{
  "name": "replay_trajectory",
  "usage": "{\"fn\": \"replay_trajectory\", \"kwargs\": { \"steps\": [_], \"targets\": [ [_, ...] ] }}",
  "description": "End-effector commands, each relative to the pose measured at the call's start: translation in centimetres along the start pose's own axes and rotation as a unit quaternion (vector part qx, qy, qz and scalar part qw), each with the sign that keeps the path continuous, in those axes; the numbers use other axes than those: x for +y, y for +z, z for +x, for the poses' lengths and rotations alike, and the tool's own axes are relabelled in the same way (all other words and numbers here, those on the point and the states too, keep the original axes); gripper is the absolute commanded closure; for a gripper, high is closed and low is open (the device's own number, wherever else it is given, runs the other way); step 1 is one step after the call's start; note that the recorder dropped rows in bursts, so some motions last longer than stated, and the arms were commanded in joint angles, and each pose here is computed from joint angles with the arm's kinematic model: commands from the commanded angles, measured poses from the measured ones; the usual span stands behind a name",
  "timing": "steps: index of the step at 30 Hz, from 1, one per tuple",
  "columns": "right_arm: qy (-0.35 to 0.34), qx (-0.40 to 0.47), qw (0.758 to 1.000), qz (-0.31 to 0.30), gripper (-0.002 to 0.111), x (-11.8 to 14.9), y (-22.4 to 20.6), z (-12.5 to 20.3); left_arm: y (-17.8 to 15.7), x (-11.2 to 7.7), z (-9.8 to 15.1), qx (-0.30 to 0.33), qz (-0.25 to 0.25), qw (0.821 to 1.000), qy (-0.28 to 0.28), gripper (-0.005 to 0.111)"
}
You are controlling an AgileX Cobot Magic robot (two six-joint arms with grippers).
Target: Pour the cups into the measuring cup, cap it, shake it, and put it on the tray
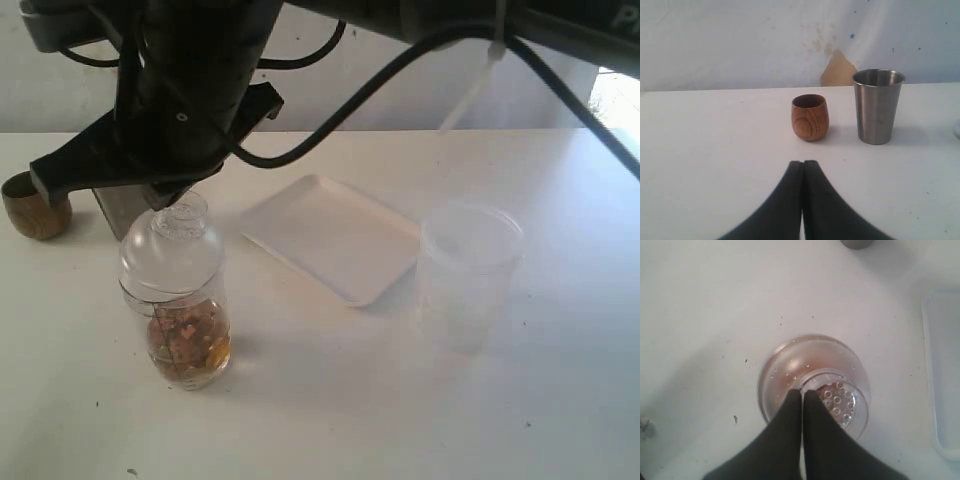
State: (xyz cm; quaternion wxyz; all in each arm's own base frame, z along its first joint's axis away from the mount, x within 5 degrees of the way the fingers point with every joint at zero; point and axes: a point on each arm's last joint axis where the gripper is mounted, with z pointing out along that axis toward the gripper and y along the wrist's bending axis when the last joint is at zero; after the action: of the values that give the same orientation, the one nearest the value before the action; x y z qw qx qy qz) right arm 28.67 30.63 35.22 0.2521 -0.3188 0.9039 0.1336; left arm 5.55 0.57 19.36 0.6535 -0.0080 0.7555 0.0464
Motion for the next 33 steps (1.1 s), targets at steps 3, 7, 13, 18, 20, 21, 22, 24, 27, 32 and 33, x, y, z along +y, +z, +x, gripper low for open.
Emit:
{"fn": "replay_trajectory", "kwargs": {
  "steps": [3,7,13,18,20,21,22,24,27,32,33],
  "targets": [
    [-0.003,-0.001,1.0,0.002,0.108,0.0,-0.1,0.0,0.0,0.0,0.1,0.001,0.002,1.0,-0.006,0.107],
    [-0.003,0.006,0.999,0.046,0.108,-0.8,-0.1,0.2,0.0,0.0,0.1,0.001,0.002,1.0,-0.006,0.107],
    [0.0,0.018,0.998,0.055,0.108,-1.0,-0.1,0.4,0.0,0.0,0.1,0.001,0.002,1.0,-0.006,0.107],
    [0.009,0.023,0.999,0.034,0.108,-0.6,0.5,0.4,0.0,0.0,0.1,0.001,0.002,1.0,-0.006,0.107],
    [0.012,0.034,0.999,0.026,0.108,-0.4,1.2,0.5,0.0,0.0,0.1,0.001,0.002,1.0,-0.006,0.107],
    [0.013,0.04,0.999,0.025,0.108,-0.4,1.7,0.6,0.0,0.0,0.1,0.001,0.002,1.0,-0.006,0.107],
    [0.013,0.04,0.999,0.025,0.108,-0.4,1.7,0.6,0.0,0.0,0.1,0.001,0.002,1.0,-0.006,0.107],
    [0.013,0.037,0.999,0.024,0.108,-0.4,1.7,0.6,0.0,0.0,0.1,0.001,0.002,1.0,-0.006,0.107],
    [0.009,0.031,0.999,0.024,0.108,-0.4,1.7,0.5,0.0,0.0,0.1,0.001,0.002,1.0,-0.006,0.107],
    [0.001,0.023,1.0,0.018,0.108,0.0,1.7,0.3,0.0,0.0,0.1,0.001,0.002,1.0,-0.006,0.107],
    [-0.004,0.023,1.0,0.017,0.108,0.2,1.7,0.4,0.0,0.0,0.1,0.001,0.002,1.0,-0.006,0.107]
  ]
}}
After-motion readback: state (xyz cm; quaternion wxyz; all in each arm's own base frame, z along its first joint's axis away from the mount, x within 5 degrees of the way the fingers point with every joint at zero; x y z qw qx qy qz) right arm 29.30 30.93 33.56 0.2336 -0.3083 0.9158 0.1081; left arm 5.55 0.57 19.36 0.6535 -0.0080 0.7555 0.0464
